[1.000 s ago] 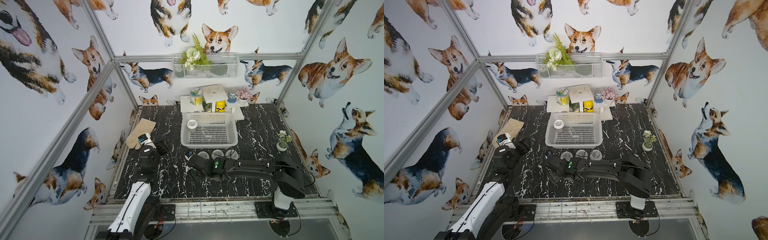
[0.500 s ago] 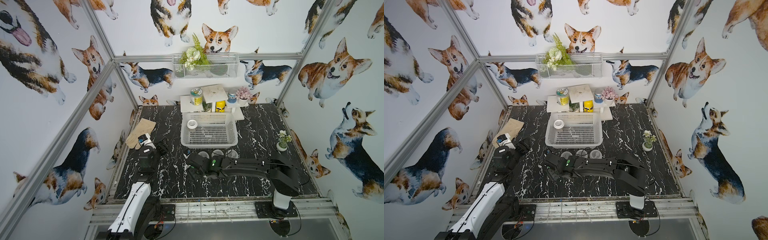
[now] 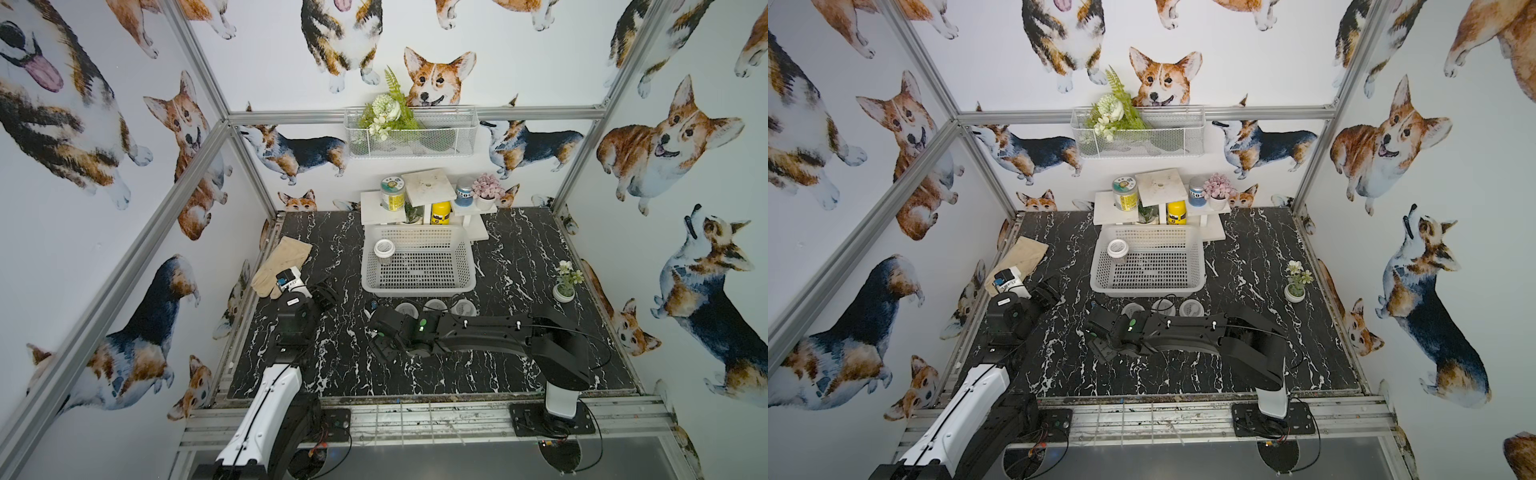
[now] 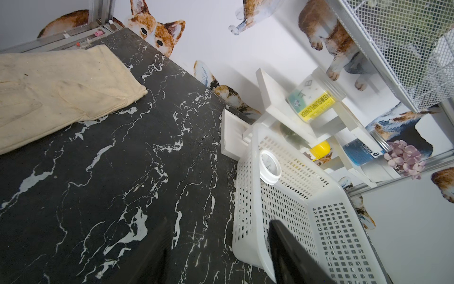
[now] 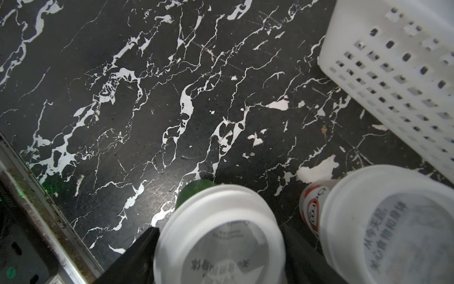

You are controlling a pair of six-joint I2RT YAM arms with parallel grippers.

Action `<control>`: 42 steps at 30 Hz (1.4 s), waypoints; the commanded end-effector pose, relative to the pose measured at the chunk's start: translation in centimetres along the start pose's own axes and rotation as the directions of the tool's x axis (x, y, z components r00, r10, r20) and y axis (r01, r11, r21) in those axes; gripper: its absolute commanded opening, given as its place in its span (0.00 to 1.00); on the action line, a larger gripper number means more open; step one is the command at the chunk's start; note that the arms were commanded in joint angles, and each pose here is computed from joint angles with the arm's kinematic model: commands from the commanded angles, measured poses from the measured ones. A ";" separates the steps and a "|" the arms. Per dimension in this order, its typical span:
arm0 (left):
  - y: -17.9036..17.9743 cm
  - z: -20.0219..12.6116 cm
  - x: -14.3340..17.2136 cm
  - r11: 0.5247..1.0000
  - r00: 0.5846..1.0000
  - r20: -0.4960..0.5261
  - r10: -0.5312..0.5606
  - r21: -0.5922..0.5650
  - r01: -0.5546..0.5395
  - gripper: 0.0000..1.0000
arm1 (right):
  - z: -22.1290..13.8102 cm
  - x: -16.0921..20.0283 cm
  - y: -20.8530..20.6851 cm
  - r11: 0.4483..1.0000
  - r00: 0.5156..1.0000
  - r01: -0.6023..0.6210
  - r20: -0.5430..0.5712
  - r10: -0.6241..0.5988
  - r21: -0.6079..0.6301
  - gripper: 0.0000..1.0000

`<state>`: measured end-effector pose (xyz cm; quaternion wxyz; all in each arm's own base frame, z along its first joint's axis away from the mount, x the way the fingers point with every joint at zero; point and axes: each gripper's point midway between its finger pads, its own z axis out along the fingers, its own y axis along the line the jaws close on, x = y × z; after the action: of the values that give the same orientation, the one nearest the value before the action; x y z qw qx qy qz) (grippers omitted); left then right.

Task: Put the yogurt in the basket
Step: Pick up the yogurt from the center of the board.

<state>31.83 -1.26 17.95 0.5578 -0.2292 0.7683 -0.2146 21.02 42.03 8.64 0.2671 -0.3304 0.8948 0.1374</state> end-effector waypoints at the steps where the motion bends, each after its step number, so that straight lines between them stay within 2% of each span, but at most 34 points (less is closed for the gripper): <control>1: -0.5 -0.1 -0.7 1.000 1.000 0.027 0.001 0.021 -0.001 0.67 | -0.3 -0.2 0.2 1.000 1.000 -0.003 0.009 0.003 -0.013 0.75; 9: -0.5 -0.1 -0.6 1.000 1.000 0.027 0.001 0.021 -0.001 0.67 | -0.8 -0.6 0.5 0.999 1.000 -0.010 0.024 0.011 -0.034 0.76; 11: -0.4 -0.1 -0.6 1.000 1.000 0.028 0.001 0.020 -0.001 0.67 | -1.0 -0.7 0.6 0.999 0.999 -0.012 0.033 0.013 -0.041 0.74; 17: -0.5 -0.1 -0.7 1.000 1.000 0.030 -0.001 0.021 0.000 0.67 | -1.0 -0.7 0.8 0.999 0.999 -0.006 0.035 0.008 -0.038 0.59; 21: -0.4 -0.1 -0.7 1.000 0.999 0.032 -0.001 0.019 0.000 0.67 | -1.8 -1.3 0.6 1.000 0.999 -0.010 0.047 0.011 -0.030 0.58; 25: -0.4 -0.1 -0.7 1.000 0.999 0.032 -0.003 0.018 0.002 0.67 | -3.8 -3.0 0.2 1.000 0.996 -0.005 0.086 0.006 -0.006 0.59; 30: -0.3 -0.1 -0.7 1.000 0.999 0.032 -0.001 0.018 0.001 0.67 | -7.4 -7.0 -0.4 0.998 0.986 0.028 0.163 -0.035 0.048 0.62; 35: -0.4 -0.2 -0.8 1.000 0.999 0.039 0.003 0.020 -0.004 0.67 | -9.9 -10.5 -3.6 0.995 0.978 0.008 0.205 -0.029 0.101 0.62; 41: -0.4 -0.2 -0.9 1.000 0.999 0.041 0.005 0.025 -0.006 0.67 | -11.9 -13.7 -10.6 0.986 0.962 -0.085 0.271 0.043 0.145 0.62; 42: -0.4 -0.2 -0.9 1.000 0.999 0.042 0.006 0.025 -0.007 0.67 | -12.0 -14.2 -12.0 0.983 0.959 -0.101 0.278 0.056 0.151 0.66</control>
<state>31.73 -1.07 18.02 0.5620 -0.2305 0.7650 -0.2139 31.78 36.92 24.80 0.4017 -0.2487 0.8722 0.1263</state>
